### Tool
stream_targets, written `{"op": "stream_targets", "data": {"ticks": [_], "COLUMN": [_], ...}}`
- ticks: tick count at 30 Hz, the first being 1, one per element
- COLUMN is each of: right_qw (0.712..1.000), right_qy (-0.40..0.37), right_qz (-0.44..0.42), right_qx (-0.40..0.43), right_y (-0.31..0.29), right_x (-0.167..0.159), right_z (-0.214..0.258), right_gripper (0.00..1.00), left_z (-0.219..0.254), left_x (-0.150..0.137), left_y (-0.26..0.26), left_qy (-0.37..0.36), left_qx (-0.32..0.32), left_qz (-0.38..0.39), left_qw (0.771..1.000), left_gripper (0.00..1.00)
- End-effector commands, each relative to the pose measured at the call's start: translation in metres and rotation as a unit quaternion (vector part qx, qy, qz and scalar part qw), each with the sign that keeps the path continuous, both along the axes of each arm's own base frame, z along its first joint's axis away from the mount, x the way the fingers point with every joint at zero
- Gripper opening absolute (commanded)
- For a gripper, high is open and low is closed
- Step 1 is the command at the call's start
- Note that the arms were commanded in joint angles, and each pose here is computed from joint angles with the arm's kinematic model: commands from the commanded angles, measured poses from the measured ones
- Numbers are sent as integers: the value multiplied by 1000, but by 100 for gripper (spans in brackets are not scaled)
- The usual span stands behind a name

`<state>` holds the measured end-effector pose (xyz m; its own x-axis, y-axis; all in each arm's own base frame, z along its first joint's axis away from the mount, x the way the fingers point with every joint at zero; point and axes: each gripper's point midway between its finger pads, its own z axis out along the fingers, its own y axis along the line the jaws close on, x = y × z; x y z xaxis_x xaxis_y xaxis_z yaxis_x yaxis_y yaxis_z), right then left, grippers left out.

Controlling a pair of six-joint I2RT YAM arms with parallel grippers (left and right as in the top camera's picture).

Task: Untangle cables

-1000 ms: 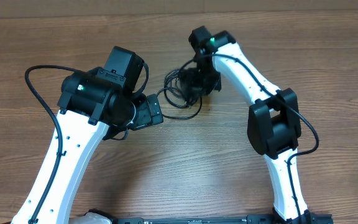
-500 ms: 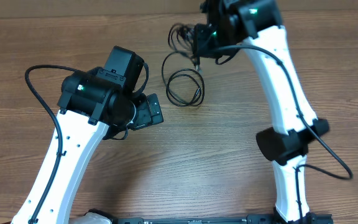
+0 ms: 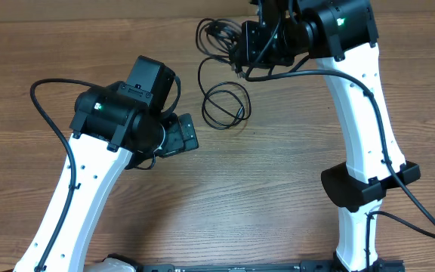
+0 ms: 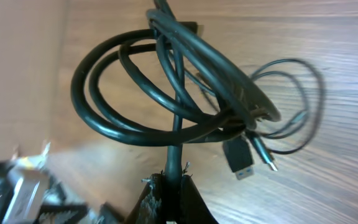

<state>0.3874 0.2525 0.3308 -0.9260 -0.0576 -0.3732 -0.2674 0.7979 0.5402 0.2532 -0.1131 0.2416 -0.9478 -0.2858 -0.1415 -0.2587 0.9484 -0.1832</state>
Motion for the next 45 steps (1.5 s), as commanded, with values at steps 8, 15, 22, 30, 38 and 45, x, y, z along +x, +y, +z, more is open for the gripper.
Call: {"op": "stream_targets", "data": {"ticks": [8, 15, 22, 30, 38, 45], "right_qw": [996, 988, 982, 982, 978, 978], "right_qy": [-42, -112, -146, -131, -130, -133], "right_qz": [43, 45, 43, 41, 62, 58], "right_qx": [71, 96, 112, 130, 152, 151], "right_y": [2, -9, -18, -16, -10, -10], "right_x": [-26, -51, -74, -79, -85, -83], "right_z": [52, 103, 132, 136, 143, 143], "right_gripper": [4, 4, 4, 4, 4, 4], "left_z": [8, 20, 18, 33, 46, 45], "left_x": [32, 61, 98, 128, 153, 157], "left_y": [-1, -12, -27, -46, -57, -58], "left_qy": [-80, -146, -188, -247, -298, -301], "left_qx": [26, 16, 3, -30, -45, -46], "left_qz": [-71, -92, -89, -96, -93, -92], "left_qw": [994, 985, 978, 964, 949, 948], "left_gripper": [100, 97, 100, 100, 72, 20]}}
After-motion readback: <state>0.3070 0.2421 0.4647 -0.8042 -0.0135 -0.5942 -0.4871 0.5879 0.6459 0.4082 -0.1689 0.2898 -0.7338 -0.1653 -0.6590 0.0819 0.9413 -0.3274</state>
